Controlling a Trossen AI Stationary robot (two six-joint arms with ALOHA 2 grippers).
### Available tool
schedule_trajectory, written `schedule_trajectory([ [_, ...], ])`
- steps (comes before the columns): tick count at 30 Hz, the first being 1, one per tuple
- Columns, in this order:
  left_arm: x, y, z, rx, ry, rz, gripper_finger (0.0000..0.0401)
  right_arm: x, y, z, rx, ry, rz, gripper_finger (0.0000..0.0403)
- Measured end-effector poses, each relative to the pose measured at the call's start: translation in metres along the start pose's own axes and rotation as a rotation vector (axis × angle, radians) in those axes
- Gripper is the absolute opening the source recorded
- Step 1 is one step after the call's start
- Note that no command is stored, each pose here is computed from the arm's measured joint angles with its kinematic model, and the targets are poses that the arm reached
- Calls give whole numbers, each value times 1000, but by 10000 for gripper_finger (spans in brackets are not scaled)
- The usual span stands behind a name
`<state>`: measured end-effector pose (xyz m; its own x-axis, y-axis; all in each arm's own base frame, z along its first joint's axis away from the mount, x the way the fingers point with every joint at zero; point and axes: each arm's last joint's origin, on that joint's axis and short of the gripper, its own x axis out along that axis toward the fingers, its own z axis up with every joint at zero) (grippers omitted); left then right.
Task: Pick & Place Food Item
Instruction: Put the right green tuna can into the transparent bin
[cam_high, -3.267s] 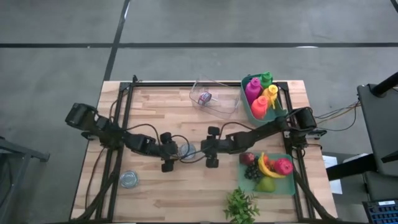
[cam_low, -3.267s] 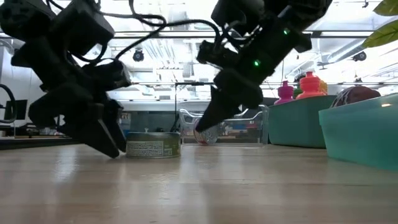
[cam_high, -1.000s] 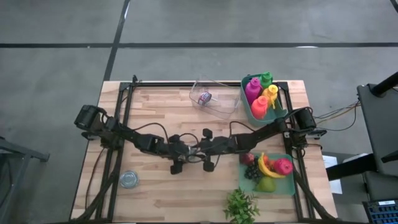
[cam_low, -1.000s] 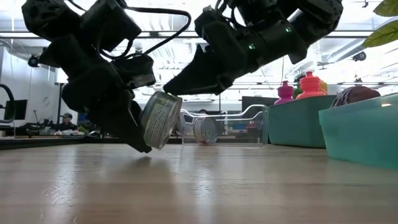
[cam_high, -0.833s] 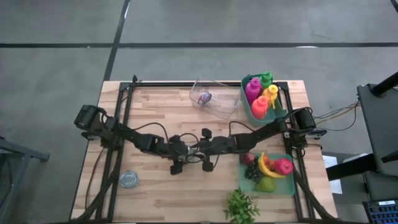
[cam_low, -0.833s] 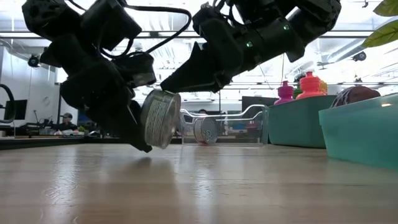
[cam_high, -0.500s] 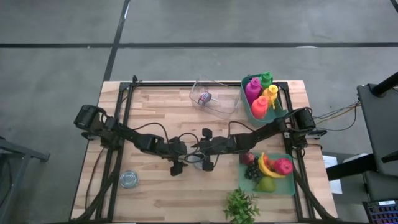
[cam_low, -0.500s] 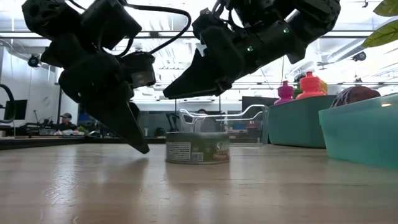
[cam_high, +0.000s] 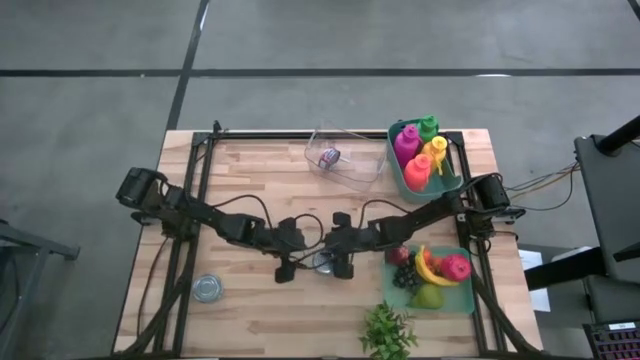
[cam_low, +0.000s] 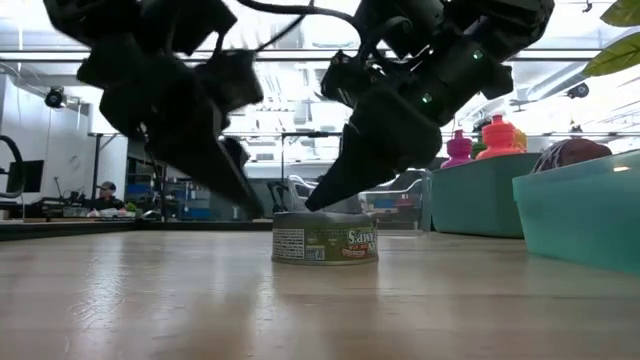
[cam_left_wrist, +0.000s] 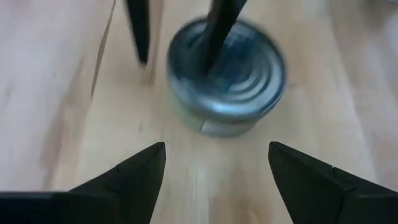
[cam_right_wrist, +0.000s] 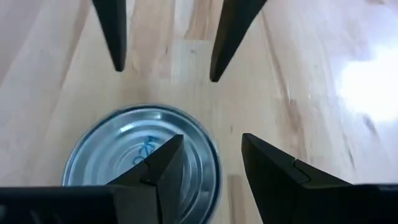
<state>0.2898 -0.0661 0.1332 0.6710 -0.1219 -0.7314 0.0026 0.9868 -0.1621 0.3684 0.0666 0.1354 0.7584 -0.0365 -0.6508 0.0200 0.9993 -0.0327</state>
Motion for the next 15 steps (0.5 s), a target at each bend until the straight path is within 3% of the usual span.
schedule_trajectory([
  [3, -6, -4, 14, 76, -38, -9, 289, -1, 2, 2, -10, -21, -7, 157],
  [8, -11, -8, 29, 113, -86, -19, 289, -9, -1, 6, -12, -23, -119, 157],
  [15, -6, -6, 26, 118, -30, -1, 289, -41, -5, 6, 37, 103, -191, 157],
])
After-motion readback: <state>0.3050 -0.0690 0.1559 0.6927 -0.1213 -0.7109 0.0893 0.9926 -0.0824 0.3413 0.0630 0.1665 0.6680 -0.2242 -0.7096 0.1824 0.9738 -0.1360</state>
